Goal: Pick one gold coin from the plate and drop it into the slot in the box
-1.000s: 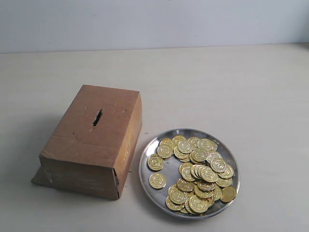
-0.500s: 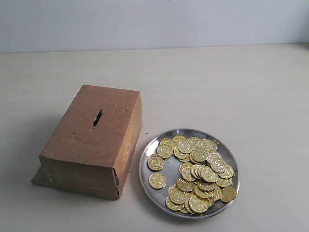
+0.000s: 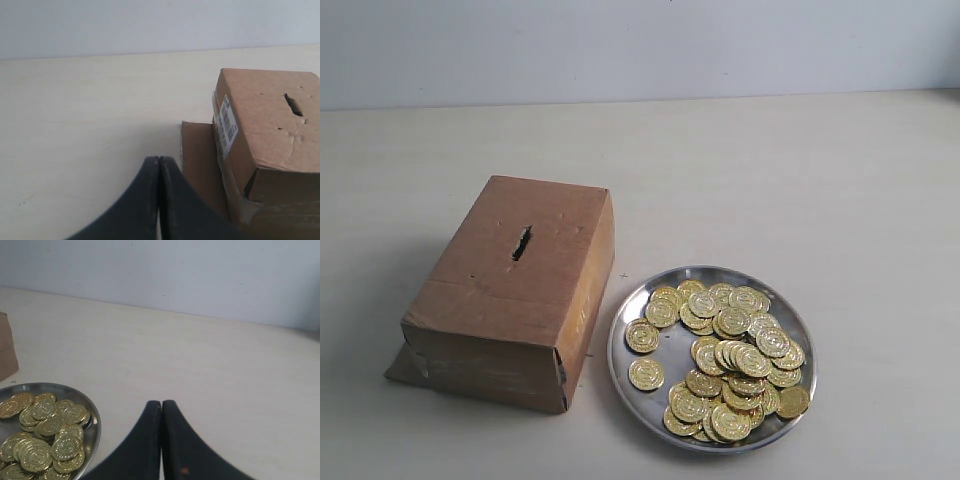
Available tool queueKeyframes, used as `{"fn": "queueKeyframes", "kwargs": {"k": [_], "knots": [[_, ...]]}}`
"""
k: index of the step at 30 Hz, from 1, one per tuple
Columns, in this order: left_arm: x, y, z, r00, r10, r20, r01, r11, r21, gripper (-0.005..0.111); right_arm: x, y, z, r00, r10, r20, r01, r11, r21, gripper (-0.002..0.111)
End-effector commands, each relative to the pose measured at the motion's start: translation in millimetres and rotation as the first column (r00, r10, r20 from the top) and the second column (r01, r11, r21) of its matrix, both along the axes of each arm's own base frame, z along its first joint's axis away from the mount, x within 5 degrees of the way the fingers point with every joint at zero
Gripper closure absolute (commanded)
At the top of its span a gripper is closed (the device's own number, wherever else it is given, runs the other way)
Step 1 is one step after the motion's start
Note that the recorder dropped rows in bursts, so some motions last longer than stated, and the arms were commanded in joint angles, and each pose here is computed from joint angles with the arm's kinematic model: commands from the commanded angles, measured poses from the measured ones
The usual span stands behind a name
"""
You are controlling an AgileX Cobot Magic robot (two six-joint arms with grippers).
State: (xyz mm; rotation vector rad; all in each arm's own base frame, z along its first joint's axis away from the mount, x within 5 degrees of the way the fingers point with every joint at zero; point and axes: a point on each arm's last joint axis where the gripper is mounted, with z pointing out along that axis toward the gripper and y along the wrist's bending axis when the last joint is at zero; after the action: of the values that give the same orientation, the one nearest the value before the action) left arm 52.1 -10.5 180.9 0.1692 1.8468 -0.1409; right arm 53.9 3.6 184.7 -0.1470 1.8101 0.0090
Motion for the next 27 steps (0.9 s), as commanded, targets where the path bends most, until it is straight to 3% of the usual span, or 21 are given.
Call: {"fn": "queueKeyframes", "kwargs": {"k": [1, 9, 13, 27], "knots": [[0.0, -0.5, 0.5, 1.000, -0.006, 0.015, 0.006, 1.000, -0.005, 0.107, -0.2, -0.4, -1.4, 1.000, -0.003, 0.002, 0.003, 1.000, -0.010, 0.108], [0.0, -0.5, 0.5, 1.000, -0.006, 0.015, 0.006, 1.000, -0.005, 0.107, -0.2, -0.2, -1.2, 1.000, -0.003, 0.004, 0.003, 1.000, -0.005, 0.108], [0.0, -0.5, 0.5, 1.000, -0.006, 0.015, 0.006, 1.000, -0.005, 0.107, -0.5, 2.4, -1.4, 1.000, 0.004, -0.007, -0.003, 0.996, 0.091, 0.108], [0.0, -0.5, 0.5, 1.000, -0.007, 0.015, 0.007, 1.000, -0.004, 0.107, -0.3, 1.8, -1.1, 1.000, 0.006, 0.000, -0.006, 0.999, 0.054, 0.108]]}}
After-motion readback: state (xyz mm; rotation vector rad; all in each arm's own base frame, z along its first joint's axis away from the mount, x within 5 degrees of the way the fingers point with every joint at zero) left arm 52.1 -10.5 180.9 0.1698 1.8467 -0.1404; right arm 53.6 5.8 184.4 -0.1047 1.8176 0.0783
